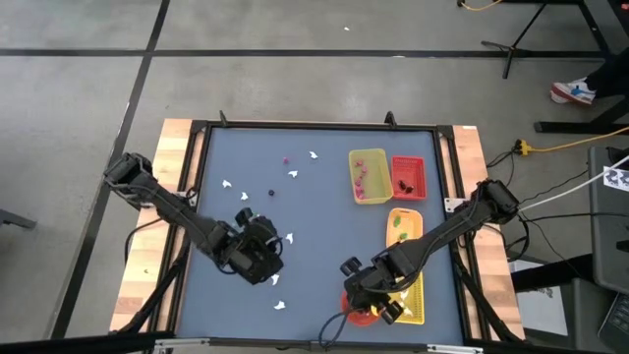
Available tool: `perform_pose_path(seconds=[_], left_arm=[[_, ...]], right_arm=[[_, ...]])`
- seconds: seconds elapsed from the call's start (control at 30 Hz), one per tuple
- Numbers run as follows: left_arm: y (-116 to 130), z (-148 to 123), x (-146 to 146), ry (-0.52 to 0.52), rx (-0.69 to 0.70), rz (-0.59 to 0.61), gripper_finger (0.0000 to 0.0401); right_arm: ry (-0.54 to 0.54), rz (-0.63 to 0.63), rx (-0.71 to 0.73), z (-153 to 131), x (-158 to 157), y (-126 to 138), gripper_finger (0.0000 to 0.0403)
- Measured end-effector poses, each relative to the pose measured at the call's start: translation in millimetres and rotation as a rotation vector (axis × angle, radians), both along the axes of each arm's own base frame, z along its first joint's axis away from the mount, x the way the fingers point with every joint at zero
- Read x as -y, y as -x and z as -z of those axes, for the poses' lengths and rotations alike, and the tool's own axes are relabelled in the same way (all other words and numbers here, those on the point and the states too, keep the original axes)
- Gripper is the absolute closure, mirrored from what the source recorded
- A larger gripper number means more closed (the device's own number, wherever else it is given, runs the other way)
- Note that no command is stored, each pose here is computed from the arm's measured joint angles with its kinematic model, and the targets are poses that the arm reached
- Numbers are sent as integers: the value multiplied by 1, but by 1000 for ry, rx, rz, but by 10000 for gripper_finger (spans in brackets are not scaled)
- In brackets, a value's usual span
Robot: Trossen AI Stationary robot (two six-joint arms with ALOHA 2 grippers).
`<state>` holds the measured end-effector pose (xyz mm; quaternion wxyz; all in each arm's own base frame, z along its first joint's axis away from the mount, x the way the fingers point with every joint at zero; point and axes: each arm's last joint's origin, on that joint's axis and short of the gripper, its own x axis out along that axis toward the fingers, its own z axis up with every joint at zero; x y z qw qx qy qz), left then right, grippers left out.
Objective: Sort Halloween decoration
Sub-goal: Put the black skeleton toy into the red bin
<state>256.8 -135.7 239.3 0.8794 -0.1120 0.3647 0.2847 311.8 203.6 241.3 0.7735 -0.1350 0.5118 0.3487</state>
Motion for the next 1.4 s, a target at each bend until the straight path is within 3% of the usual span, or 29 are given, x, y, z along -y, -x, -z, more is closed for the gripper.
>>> perform_pose_path(seconds=[0.53,0.63,1.07,1.4], left_arm=[[-32,4,-100,39,-217,-48,251],[-34,4,-119,60,-253,-48,251],[-30,8,-179,85,-353,-11,251],[-12,52,-194,130,-408,8,251]], right_arm=[[-12,22,176,-74,45,39,237],[-19,35,202,-71,59,44,237],[-54,243,248,-11,118,67,237],[-52,299,256,6,132,65,237]])
